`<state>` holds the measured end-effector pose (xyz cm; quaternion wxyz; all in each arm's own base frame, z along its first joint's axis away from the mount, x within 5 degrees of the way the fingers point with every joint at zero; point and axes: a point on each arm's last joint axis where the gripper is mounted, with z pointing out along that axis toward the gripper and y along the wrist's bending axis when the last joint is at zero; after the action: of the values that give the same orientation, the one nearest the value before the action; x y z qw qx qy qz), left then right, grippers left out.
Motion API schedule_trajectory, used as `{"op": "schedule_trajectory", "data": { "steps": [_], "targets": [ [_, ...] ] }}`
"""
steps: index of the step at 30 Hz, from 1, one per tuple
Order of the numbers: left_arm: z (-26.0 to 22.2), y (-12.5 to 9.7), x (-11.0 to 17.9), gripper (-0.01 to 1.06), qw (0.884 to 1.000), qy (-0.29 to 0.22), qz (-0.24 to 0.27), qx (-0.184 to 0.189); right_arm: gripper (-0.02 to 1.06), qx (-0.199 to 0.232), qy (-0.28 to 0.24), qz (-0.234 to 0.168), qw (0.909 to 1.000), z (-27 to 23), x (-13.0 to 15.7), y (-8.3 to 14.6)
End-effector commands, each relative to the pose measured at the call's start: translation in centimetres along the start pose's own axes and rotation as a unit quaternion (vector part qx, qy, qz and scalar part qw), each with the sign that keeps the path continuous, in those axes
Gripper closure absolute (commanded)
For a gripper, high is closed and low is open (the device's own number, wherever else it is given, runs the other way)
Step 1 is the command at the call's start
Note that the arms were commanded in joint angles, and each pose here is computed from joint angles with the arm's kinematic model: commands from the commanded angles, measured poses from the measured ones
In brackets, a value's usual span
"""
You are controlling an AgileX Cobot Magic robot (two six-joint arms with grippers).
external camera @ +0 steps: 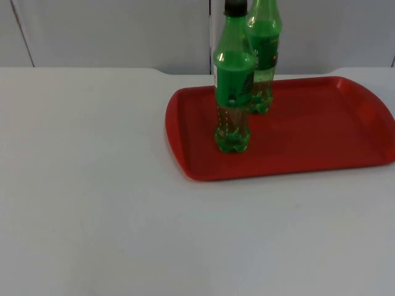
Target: Place the bottle upright on the tray.
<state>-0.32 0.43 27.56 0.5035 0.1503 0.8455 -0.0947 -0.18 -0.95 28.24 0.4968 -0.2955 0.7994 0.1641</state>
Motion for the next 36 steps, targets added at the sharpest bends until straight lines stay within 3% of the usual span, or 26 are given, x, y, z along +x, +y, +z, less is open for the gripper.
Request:
{"op": "schedule_trajectory", "data": {
  "steps": [1, 14, 24, 29, 36],
  "targets": [
    [0.02, -0.03, 0.09, 0.0, 1.0, -0.002, -0.003, 0.002, -0.01, 0.0, 0.001, 0.001, 1.0, 0.09, 0.15, 0.03],
    [0.02, -0.03, 0.09, 0.0, 1.0, -0.002, -0.003, 0.002, -0.01, 0.011, 0.002, 0.006, 0.9999, 0.07, 0.16, 0.05],
    [0.02, -0.03, 0.09, 0.0, 1.0, -0.002, -0.003, 0.002, -0.01, 0.091, 0.004, 0.047, 0.9947, -0.01, 0.19, 0.2],
    [0.02, -0.03, 0.09, 0.0, 1.0, -0.002, -0.003, 0.002, -0.01, 0.155, 0.007, 0.08, 0.9847, -0.06, 0.21, 0.32],
    [0.02, -0.03, 0.09, 0.0, 1.0, -0.002, -0.003, 0.002, -0.01, 0.208, 0.008, 0.107, 0.9722, -0.08, 0.22, 0.43]
  ]
}}
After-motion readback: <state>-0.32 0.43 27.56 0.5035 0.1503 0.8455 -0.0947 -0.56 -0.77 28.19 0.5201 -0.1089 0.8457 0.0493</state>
